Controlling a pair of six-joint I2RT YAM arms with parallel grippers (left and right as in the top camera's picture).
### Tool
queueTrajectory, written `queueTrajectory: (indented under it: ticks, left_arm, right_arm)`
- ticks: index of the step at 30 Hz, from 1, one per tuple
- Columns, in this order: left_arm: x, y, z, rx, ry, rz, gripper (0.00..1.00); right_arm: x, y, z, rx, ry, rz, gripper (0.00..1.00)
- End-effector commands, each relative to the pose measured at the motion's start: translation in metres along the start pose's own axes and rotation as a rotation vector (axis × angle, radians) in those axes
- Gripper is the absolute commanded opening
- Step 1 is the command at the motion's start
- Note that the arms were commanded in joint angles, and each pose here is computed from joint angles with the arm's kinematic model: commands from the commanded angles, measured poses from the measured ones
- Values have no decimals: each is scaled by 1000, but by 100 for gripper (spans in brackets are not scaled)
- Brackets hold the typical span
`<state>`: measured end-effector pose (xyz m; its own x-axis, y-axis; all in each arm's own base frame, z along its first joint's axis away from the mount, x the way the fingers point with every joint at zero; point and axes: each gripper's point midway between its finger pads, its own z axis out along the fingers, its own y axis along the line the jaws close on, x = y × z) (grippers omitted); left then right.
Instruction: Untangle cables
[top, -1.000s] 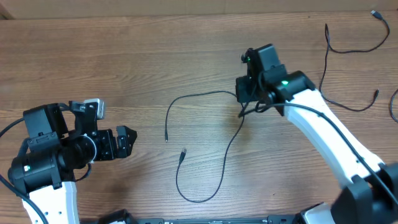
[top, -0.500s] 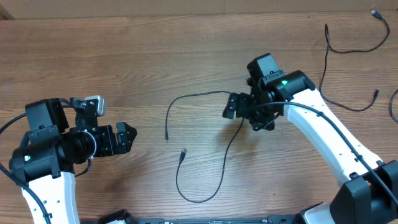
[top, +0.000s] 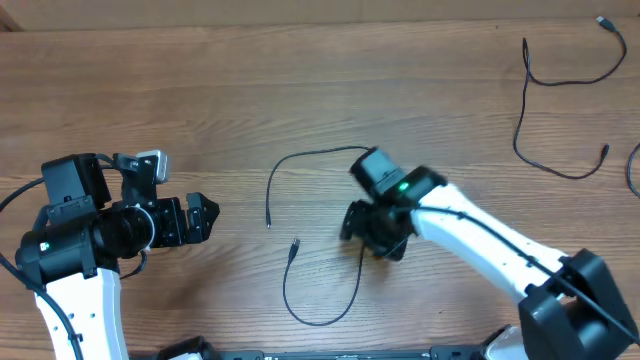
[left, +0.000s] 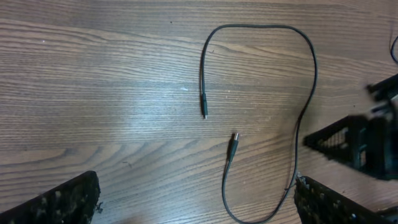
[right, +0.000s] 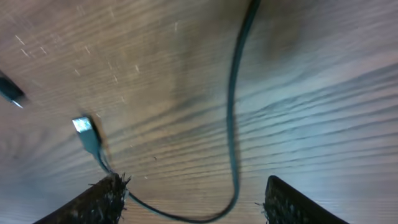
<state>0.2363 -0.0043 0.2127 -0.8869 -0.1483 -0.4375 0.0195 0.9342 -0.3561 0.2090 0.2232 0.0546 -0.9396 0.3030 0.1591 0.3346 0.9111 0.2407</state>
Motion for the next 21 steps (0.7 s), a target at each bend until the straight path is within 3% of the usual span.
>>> queueTrajectory:
  ticks: [1, 4, 13, 18, 21]
  left_arm:
    - [1, 2, 2, -6, 7, -17, 100]
    - [1, 3, 2, -6, 8, -18, 99]
    - [1, 3, 2, -5, 9, -18, 100]
    - [1, 3, 2, -5, 10, -19, 100]
    - [1, 3, 2, -5, 10, -19, 100]
  right_arm:
    - [8, -12, 18, 59, -47, 75, 71]
    - [11, -24, 30, 105, -97, 88, 68]
    - [12, -28, 42, 102, -117, 101, 47]
    - [19, -22, 56, 86, -109, 55, 42]
    - [24, -17, 64, 68, -74, 47, 31]
